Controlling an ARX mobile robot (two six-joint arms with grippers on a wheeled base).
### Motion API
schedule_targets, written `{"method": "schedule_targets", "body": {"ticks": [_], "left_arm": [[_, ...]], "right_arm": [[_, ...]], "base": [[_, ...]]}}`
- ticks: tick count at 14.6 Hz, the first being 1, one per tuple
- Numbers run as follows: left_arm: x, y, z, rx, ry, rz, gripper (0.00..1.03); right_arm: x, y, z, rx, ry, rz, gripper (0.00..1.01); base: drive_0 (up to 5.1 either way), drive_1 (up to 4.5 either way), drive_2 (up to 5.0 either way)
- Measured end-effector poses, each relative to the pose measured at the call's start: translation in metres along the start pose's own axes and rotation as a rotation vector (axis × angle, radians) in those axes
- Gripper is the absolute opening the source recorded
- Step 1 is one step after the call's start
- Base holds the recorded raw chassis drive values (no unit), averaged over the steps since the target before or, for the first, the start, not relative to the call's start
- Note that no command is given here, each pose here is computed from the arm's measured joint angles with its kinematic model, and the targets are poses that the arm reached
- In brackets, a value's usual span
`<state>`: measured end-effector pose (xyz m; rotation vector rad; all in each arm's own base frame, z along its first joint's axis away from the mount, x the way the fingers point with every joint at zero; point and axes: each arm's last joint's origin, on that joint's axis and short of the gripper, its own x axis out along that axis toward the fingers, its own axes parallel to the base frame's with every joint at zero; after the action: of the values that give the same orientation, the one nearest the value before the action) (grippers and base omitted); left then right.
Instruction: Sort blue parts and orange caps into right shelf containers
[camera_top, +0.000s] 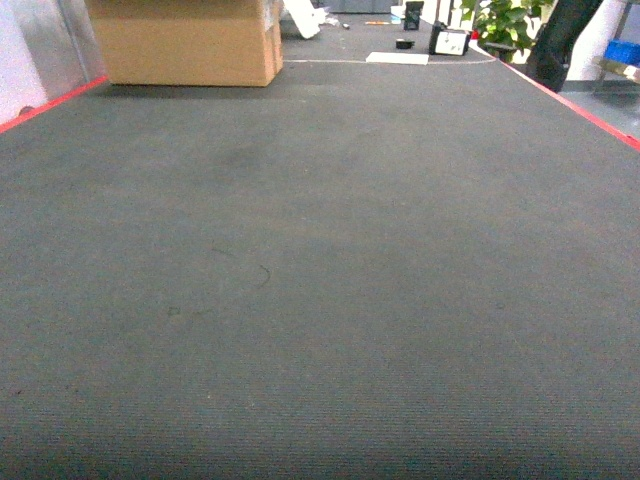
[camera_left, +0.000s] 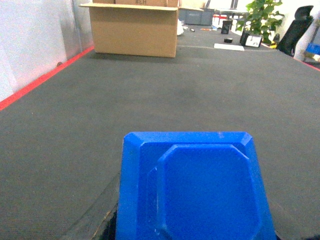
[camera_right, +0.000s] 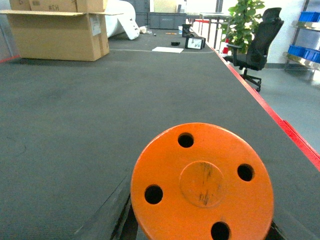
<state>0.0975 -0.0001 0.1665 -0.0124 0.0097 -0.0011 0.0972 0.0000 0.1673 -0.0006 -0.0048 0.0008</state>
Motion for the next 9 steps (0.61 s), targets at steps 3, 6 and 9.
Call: {"method": "schedule_targets", "body": {"ticks": [3, 6, 9], "left_arm": [[-0.0001, 0.0, 0.0007, 0.002, -0.008, 0.0, 0.44], [-0.0001, 0.0, 0.0007, 0.001, -0.008, 0.0, 0.44], [-0.0001, 0.0, 0.0007, 0.001, -0.008, 0.0, 0.44]], "right_arm": [[0.0, 0.0, -0.0003, 0.0, 0.003, 0.0, 0.45], [0.0, 0.0, -0.0003, 0.0, 0.003, 0.0, 0.45], [0.0, 0.0, -0.0003, 0.0, 0.003, 0.0, 0.45]], "base": [[0.0, 0.0, 0.0], [0.0, 0.0, 0.0], [0.0, 0.0, 0.0]]}}
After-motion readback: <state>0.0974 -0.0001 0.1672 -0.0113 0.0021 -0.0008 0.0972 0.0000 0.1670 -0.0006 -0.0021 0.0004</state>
